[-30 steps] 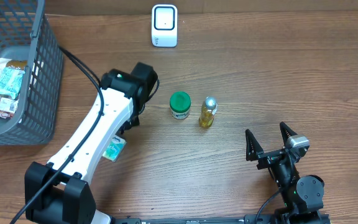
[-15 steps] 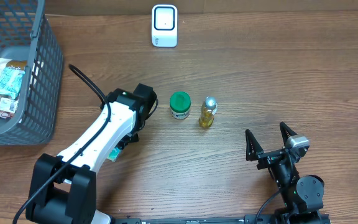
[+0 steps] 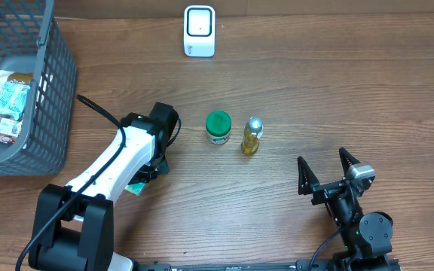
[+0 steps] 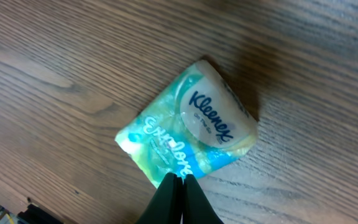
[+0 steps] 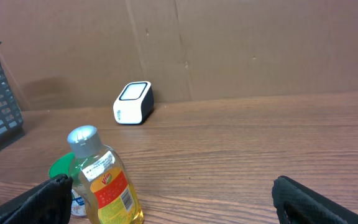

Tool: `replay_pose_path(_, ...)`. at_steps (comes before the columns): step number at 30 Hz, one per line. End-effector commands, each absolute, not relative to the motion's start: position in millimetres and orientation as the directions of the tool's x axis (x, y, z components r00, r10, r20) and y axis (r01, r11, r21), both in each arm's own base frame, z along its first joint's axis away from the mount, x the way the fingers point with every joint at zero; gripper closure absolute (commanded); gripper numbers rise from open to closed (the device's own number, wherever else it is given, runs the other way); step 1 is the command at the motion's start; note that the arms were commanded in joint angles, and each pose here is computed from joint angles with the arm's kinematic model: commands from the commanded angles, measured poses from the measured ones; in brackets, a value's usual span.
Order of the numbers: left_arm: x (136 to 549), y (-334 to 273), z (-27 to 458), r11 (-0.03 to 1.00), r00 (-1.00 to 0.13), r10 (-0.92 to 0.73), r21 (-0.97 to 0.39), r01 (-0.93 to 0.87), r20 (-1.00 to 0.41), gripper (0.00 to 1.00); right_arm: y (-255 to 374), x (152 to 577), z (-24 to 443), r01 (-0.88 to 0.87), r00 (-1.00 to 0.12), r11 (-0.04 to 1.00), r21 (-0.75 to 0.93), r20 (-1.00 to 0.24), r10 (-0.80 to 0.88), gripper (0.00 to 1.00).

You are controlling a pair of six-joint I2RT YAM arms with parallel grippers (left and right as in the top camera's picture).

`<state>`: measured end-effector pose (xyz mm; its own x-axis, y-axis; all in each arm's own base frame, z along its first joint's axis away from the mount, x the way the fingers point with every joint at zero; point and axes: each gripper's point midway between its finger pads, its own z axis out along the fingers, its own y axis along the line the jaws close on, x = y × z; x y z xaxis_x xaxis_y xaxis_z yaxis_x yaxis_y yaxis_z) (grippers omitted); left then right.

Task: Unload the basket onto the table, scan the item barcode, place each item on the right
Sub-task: 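Move the left gripper down to the small Kleenex tissue pack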

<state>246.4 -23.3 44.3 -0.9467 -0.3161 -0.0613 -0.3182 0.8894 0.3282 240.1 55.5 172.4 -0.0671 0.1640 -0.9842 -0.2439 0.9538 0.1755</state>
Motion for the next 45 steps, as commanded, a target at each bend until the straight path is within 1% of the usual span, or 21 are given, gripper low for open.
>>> replay_pose_path(1, 241.9, -27.2, 40.1, 0.909, -0.954, -0.3, 0.299, -0.292, -0.019, 0.96, 53.2, 240.5, 170.5, -0.233, -0.061, 0.957, 0.172, -0.985, 0.162, 0.0)
replay_pose_path(4, 242.0, -27.1, 39.7, 0.91, -0.955, -0.294, 0.299, -0.286, -0.019, 0.95, 53.2, 240.5, 170.8, -0.233, -0.06, 0.957, 0.172, -0.985, 0.162, 0.0)
replay_pose_path(8, 242.9, -27.5, 39.4, 0.925, -0.969, -0.247, 0.298, -0.237, -0.007, 0.91, 53.2, 240.5, 170.5, -0.233, -0.061, 0.957, 0.172, -0.985, 0.162, 0.0)
replay_pose_path(15, 243.8, -27.5, 39.3, 0.925, -0.969, -0.246, 0.296, -0.238, -0.009, 0.9, 53.2, 240.5, 170.5, -0.233, -0.061, 0.957, 0.172, -0.985, 0.162, 0.0)
replay_pose_path(19, 238.0, -25.1, 37.3, 0.922, -0.969, -0.247, 0.308, -0.233, 0.007, 0.89, 53.2, 240.5, 170.7, -0.233, -0.06, 0.957, 0.172, -0.985, 0.162, 0.0)
replay_pose_path(22, 237.2, -24.4, 30.1, 0.917, -0.963, -0.269, 0.304, -0.259, -0.009, 0.87, 53.2, 240.5, 170.5, -0.233, -0.061, 0.957, 0.172, -0.985, 0.162, 0.0)
replay_pose_path(26, 240.8, -37.6, 16.9, 0.942, -0.966, -0.257, 0.222, -0.253, -0.009, 0.86, 53.2, 240.5, 170.5, -0.233, -0.061, 0.957, 0.172, -0.985, 0.162, 0.0)
replay_pose_path(30, 253.8, -66.4, 12.4, 0.992, -0.994, -0.112, 0.061, -0.112, 0.002, 0.86, 53.2, 240.5, 170.7, -0.233, -0.06, 0.957, 0.172, -0.985, 0.162, 0.0)
replay_pose_path(34, 268.7, -84.3, 12.8, 0.999, -0.999, -0.016, -0.035, -0.015, -0.044, 0.84, 53.2, 240.5, 170.5, -0.233, -0.061, 0.957, 0.172, -0.985, 0.162, 0.0)
replay_pose_path(36, 275.4, -92.7, 15.5, 0.997, -0.998, 0.009, -0.077, 0.014, -0.066, 0.85, 53.2, 240.5, 170.5, -0.233, -0.061, 0.957, 0.172, -0.985, 0.162, 0.0)
replay_pose_path(37, 278.9, -95.1, 18.3, 0.996, -0.997, 0.009, -0.087, 0.015, -0.075, 0.89, 53.2, 240.5, 170.7, -0.233, -0.06, 0.957, 0.172, -0.985, 0.162, 0.0)
replay_pose_path(38, 282.0, -96.2, 21.9, 0.996, -0.997, 0.009, -0.09, 0.016, -0.081, 0.96, 53.2, 240.5, 170.7, -0.233, -0.06, 0.957, 0.172, -0.985, 0.162, 0.0)
replay_pose_path(42, 293.7, -97.2, 49.4, 0.996, -0.997, -0.001, -0.089, 0.006, -0.082, 0.96, 53.2, 240.5, 170.5, -0.233, -0.061, 0.957, 0.172, -0.985, 0.162, 0.0)
replay_pose_path(43, 294.4, -92.8, 60.0, 0.998, -0.997, -0.022, -0.068, -0.017, -0.069, 0.96, 53.2, 240.5, 170.7, -0.233, -0.06, 0.957, 0.172, -0.985, 0.162, 0.0)
replay_pose_path(45, 290.5, -75.4, 72.9, 0.995, -0.995, -0.094, 0.016, -0.095, -0.045, 0.96, 53.2, 240.5, 170.6, -0.233, -0.06, 0.957, 0.172, -0.985, 0.162, 0.0)
